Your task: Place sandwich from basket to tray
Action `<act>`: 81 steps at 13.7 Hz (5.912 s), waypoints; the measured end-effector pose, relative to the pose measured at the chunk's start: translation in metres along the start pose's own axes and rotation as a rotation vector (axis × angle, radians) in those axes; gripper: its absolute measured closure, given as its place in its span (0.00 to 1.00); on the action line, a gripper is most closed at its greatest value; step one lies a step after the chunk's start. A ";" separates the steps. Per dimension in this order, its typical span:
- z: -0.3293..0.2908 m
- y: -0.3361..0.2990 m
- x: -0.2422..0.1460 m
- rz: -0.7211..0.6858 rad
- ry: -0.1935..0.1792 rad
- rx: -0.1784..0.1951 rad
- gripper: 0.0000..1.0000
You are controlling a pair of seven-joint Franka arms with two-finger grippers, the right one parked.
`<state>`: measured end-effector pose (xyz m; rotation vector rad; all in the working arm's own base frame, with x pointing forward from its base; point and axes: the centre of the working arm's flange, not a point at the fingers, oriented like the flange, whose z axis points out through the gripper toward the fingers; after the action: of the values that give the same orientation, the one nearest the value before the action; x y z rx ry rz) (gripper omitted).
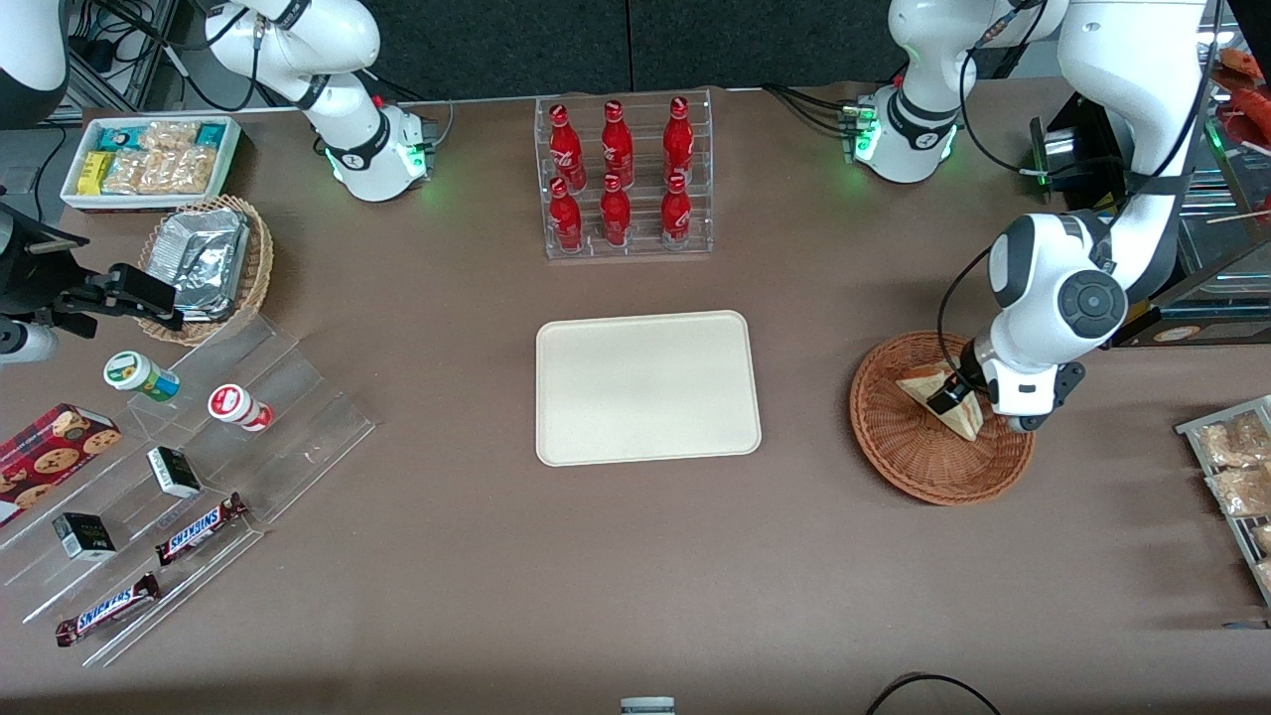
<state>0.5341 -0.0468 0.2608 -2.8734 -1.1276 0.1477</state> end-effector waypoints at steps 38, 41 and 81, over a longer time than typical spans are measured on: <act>-0.025 0.279 -0.334 0.560 0.027 0.059 0.85; -0.021 0.281 -0.364 0.589 0.010 0.047 0.85; -0.307 0.063 -0.118 0.634 -0.132 0.147 0.00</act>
<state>0.5237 -0.1766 0.5692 -3.0016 -0.1635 0.4246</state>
